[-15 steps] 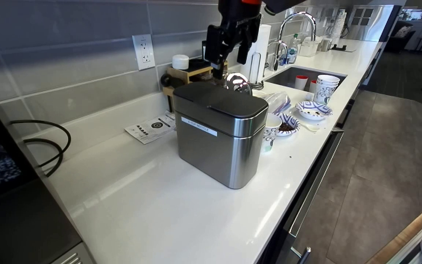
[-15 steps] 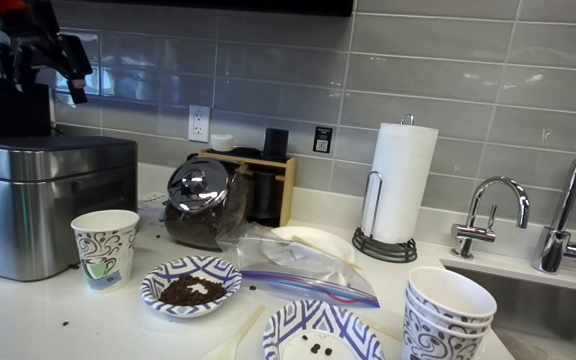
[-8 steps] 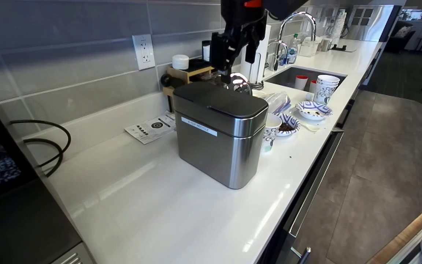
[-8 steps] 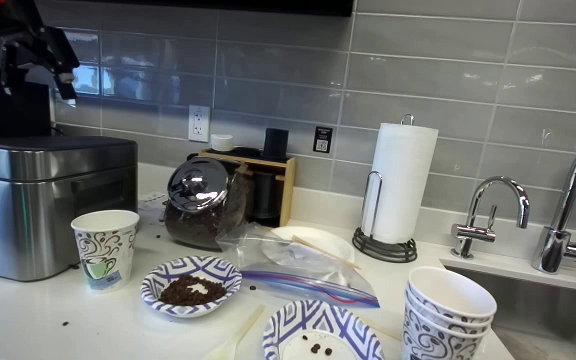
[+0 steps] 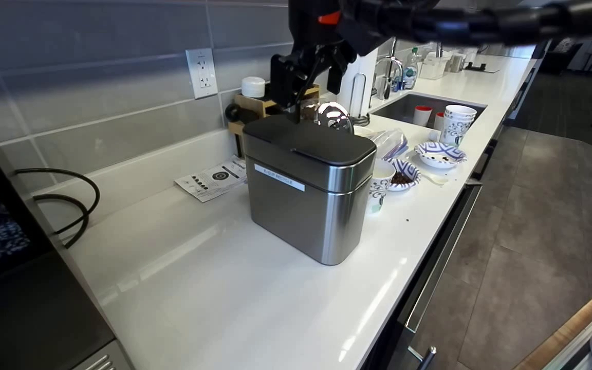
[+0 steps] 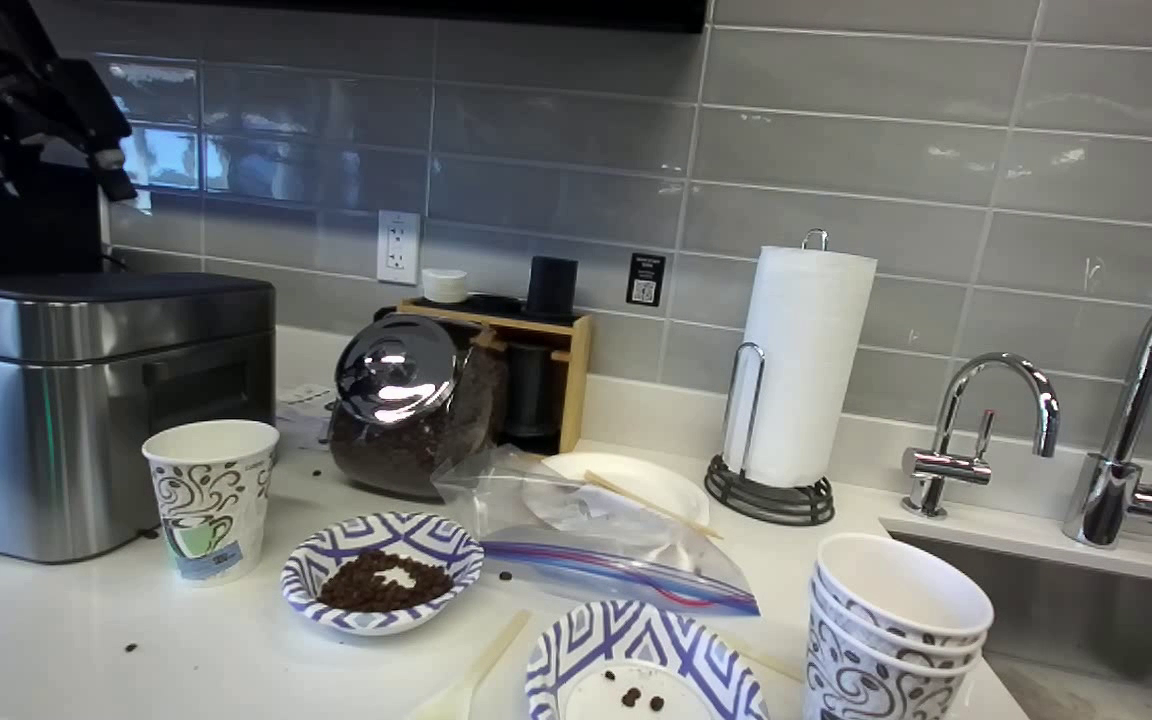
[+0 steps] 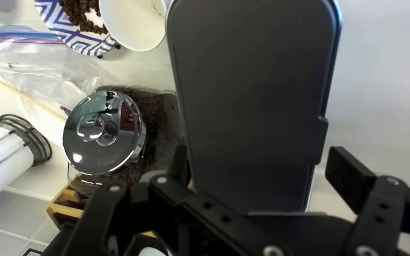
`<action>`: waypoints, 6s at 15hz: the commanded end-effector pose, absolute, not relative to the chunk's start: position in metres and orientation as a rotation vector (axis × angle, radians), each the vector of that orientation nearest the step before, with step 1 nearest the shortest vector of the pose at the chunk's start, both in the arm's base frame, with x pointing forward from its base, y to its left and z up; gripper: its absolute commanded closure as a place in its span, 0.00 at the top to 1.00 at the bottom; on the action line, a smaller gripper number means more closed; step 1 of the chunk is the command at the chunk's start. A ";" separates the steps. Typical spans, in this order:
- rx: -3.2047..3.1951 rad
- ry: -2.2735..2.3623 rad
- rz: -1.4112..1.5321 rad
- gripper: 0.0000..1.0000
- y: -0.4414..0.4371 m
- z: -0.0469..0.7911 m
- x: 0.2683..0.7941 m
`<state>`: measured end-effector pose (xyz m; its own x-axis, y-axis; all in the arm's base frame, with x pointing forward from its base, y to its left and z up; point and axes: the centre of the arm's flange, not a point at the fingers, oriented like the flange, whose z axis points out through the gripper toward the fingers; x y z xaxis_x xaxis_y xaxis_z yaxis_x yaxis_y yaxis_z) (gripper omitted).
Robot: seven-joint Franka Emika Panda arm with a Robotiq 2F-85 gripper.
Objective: Open the silver bin.
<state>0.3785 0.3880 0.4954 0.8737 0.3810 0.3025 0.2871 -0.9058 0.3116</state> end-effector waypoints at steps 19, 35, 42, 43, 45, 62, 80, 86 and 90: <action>2.745 0.578 0.477 1.00 0.433 0.446 0.403; 2.698 0.574 0.430 1.00 0.421 0.444 0.405; 2.678 0.571 0.395 1.00 0.415 0.446 0.404; 2.674 0.567 0.393 1.00 0.414 0.447 0.404; 2.670 0.566 0.387 1.00 0.413 0.448 0.403; 2.653 0.480 0.441 1.00 0.391 0.496 0.398; 2.669 0.365 0.582 1.00 0.309 0.536 0.383; 2.663 0.292 0.585 1.00 0.282 0.536 0.370; 2.658 0.264 0.595 1.00 0.274 0.537 0.365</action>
<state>0.3773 0.2870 0.5418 0.8949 0.2828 0.3452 0.1090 -0.8887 0.4454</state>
